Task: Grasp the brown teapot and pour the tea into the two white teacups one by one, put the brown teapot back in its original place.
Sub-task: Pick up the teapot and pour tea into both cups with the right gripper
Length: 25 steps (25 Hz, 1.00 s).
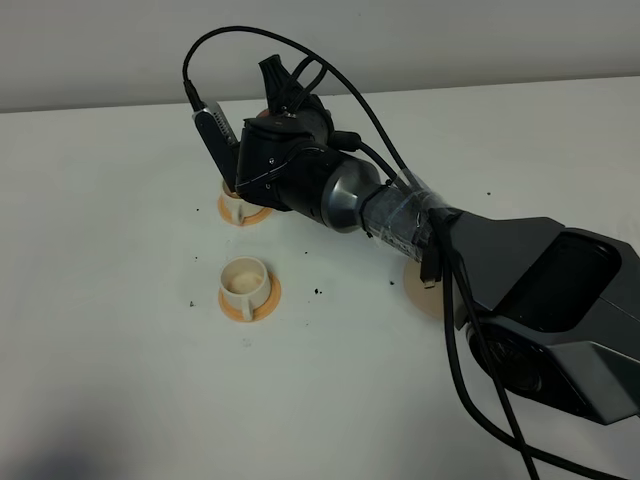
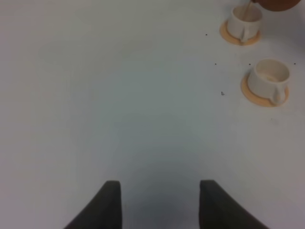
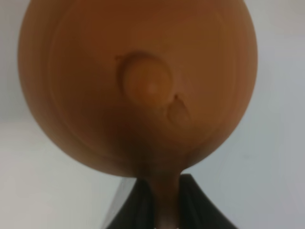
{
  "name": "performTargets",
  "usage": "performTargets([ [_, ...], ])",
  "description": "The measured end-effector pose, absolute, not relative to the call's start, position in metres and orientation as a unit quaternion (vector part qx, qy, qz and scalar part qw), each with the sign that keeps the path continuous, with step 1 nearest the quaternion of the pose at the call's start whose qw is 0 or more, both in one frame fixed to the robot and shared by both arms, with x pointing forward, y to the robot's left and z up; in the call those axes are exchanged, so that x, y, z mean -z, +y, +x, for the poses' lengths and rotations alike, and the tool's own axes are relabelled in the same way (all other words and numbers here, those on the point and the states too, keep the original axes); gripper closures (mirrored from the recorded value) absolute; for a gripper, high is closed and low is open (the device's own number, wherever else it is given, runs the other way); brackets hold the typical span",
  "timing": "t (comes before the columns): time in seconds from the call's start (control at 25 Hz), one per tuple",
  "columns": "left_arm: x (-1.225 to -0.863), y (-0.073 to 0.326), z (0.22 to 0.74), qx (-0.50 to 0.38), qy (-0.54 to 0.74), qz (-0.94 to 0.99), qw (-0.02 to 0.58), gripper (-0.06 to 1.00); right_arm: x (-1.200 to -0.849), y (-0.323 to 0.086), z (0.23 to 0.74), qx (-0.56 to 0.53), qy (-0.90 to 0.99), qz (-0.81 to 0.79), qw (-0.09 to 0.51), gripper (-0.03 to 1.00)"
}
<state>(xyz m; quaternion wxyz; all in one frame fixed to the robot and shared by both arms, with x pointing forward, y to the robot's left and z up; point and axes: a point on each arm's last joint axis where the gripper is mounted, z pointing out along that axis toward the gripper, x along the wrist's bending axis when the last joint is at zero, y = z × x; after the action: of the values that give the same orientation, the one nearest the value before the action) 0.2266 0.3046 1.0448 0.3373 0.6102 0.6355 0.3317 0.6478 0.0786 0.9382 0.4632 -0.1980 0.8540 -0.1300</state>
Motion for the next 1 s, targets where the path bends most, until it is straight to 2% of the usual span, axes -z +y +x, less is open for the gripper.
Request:
performTargets([
  [1.0, -1.0448, 0.3046, 0.2266, -0.332, 0.636, 0.61, 0.337, 0.55, -0.9426, 0.0805, 0.6473, 0.171, 0.826, -0.248, 0.476, 0.86],
])
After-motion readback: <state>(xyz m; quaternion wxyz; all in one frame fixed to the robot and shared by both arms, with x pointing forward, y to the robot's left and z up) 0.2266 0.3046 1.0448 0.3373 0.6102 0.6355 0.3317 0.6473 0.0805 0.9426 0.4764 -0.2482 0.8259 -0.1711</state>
